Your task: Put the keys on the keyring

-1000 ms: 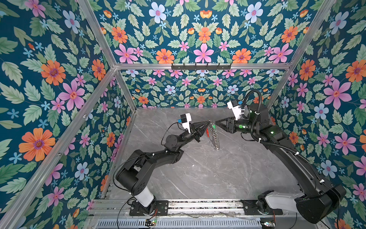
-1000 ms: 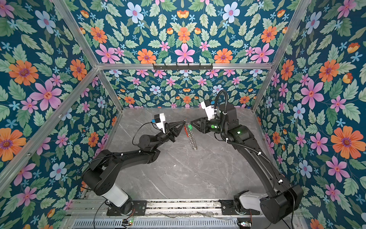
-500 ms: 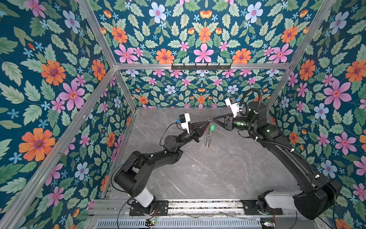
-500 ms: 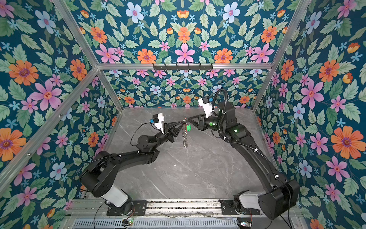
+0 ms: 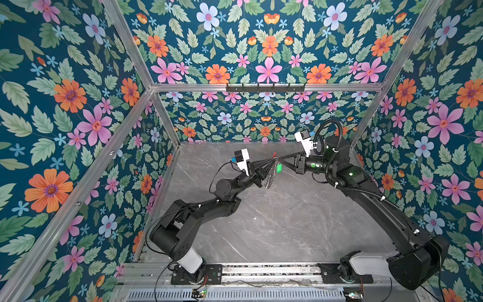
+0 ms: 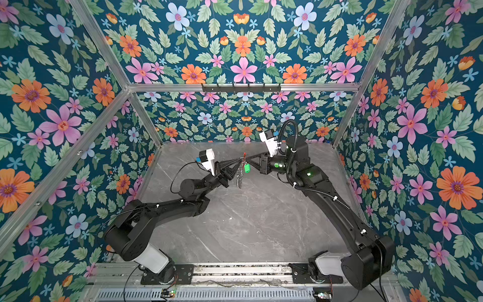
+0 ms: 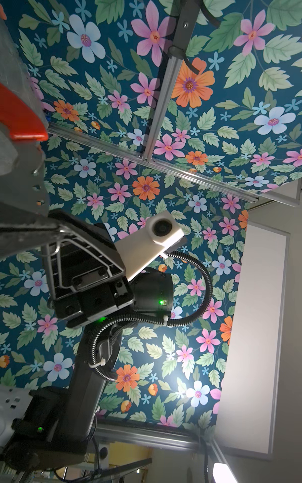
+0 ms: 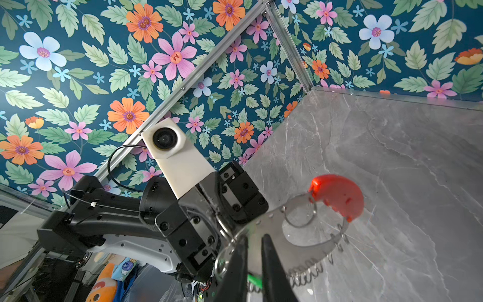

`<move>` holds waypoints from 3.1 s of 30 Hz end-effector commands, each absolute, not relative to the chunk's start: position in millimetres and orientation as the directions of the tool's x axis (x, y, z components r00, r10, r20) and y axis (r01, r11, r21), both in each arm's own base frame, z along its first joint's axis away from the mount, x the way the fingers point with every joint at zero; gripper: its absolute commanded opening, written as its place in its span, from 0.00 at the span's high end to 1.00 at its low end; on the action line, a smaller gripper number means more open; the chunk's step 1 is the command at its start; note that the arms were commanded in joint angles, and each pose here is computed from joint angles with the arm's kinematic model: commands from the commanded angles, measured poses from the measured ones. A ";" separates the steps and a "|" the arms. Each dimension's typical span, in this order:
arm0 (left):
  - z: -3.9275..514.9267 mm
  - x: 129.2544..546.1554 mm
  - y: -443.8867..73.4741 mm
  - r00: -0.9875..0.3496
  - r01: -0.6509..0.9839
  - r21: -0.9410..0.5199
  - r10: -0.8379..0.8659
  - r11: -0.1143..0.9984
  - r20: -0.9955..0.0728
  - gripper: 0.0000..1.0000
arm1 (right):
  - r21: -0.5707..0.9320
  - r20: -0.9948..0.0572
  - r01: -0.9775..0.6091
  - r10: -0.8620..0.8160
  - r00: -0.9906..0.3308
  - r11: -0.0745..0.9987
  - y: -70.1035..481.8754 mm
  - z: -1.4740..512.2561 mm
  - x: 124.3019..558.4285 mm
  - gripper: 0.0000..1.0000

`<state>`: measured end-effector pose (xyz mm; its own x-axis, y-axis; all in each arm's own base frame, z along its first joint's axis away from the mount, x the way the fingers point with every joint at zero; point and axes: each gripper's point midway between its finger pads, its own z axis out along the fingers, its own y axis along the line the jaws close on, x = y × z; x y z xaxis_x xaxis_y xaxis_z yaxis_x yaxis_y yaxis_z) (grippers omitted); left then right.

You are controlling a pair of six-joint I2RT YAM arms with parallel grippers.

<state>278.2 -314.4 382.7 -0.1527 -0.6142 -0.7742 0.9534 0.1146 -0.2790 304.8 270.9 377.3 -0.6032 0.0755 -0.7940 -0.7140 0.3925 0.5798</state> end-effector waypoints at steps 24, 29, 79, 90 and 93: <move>403.2 294.2 -306.5 -0.105 0.944 -0.294 -0.706 0.151 -0.700 1.00 | 0.627 -0.765 -0.697 0.108 -0.635 0.348 293.8 374.3 303.9 0.89; 400.9 301.7 -312.4 -0.123 0.941 -0.308 -0.707 0.139 -0.696 1.00 | 0.633 -0.750 -0.646 0.130 -0.648 0.427 287.8 363.5 315.6 0.91; 405.8 297.5 -304.0 -0.111 0.939 -0.308 -0.718 0.149 -0.687 1.00 | 0.588 -0.793 -0.716 0.092 -0.602 0.377 290.8 361.1 313.1 1.00; 394.7 299.2 -307.7 -0.113 0.938 -0.307 -0.697 0.160 -0.708 1.00 | 0.525 -0.814 -0.679 0.067 -0.578 0.513 265.9 351.7 313.8 0.94; 390.5 297.6 -310.4 -0.127 0.943 -0.300 -0.680 0.143 -0.722 1.00 | 0.539 -0.815 -0.680 0.102 -0.571 0.496 252.6 364.3 312.9 0.93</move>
<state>307.6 -313.5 382.3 -0.1607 -0.6717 -0.7232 0.9196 0.1642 -0.3569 311.9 262.2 360.2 -0.5850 0.0905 -0.8059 -0.6819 0.4830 0.5492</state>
